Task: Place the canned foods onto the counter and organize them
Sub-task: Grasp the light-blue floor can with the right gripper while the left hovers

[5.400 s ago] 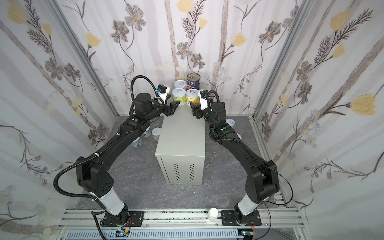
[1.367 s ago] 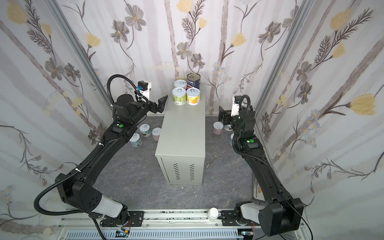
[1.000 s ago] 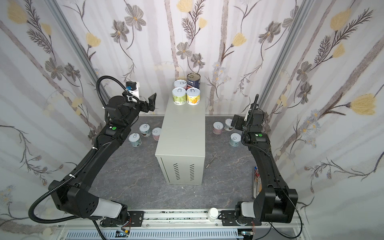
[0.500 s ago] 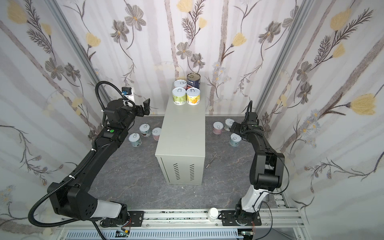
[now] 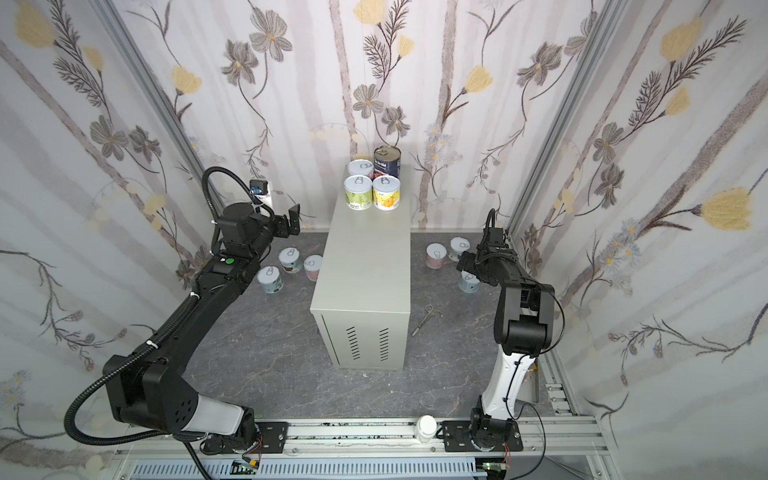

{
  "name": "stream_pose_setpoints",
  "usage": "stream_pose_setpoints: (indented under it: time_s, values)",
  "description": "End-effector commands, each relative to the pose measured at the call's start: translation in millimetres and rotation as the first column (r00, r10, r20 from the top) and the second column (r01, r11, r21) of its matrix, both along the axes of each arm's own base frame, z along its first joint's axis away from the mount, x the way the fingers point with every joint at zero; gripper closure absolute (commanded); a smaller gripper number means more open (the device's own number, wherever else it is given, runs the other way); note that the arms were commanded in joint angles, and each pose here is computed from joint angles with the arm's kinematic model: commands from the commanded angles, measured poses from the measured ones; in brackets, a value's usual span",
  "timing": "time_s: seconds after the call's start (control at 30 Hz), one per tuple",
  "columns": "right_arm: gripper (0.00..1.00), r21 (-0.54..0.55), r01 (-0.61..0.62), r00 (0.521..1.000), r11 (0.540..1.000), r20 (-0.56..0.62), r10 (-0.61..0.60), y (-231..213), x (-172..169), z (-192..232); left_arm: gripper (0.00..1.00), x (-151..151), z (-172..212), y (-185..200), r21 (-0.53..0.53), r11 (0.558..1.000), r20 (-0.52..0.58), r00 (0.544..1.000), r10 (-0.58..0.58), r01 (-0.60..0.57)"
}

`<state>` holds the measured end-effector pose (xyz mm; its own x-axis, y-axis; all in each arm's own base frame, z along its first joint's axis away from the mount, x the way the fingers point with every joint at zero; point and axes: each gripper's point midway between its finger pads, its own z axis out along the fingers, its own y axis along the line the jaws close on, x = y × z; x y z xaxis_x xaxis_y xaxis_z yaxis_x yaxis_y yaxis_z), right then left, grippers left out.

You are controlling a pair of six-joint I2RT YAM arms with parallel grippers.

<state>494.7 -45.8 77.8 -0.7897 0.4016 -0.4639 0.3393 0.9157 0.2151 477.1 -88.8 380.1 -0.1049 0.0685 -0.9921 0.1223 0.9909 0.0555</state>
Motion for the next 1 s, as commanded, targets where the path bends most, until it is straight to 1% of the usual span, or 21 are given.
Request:
stream_pose_setpoints:
  time_s: [0.0,0.2,0.37,0.57,0.73,0.8,0.9,0.97]
  values:
    - [0.0,-0.017,-0.011,1.0,1.0,-0.024,0.01,-1.8,-0.3,-6.8,0.0,3.7,2.8,1.3,0.007,1.0,0.006,1.0,0.009,-0.009]
    - [0.03,-0.024,-0.036,0.998,0.999,-0.054,0.035,-0.8,0.4,-21.5,0.0,9.2,-7.8,0.6,0.014,1.0,-0.017,1.0,0.012,-0.011]
    - [0.09,-0.035,-0.046,0.997,0.998,-0.072,0.043,-1.2,2.0,-26.6,0.0,13.2,-13.1,0.5,0.017,1.0,-0.032,0.999,0.016,-0.016]
    - [0.26,-0.014,-0.088,0.991,0.996,-0.106,0.086,8.2,-4.3,-34.7,0.0,17.0,-17.3,-0.5,0.02,1.0,-0.043,0.999,0.016,-0.015]
    - [0.3,-0.024,-0.091,0.989,0.996,-0.123,0.087,7.9,-13.2,-38.8,0.0,18.2,-21.1,-3.3,0.008,1.0,-0.052,0.999,0.001,-0.001]
    - [0.36,-0.033,-0.096,0.988,0.995,-0.127,0.091,6.9,-15.0,-38.9,0.0,19.2,-23.9,-2.7,0.007,1.0,-0.059,0.998,0.005,-0.005]
    - [0.44,-0.046,-0.103,0.986,0.994,-0.136,0.095,5.3,-17.4,-36.8,0.0,22.0,-32.3,-1.4,0.0,1.0,-0.082,0.997,0.014,-0.014]
    - [0.49,-0.055,-0.104,0.987,0.993,-0.132,0.096,4.2,-18.1,-32.6,0.0,27.2,-39.5,4.6,-0.041,0.998,-0.13,0.99,0.049,-0.055]
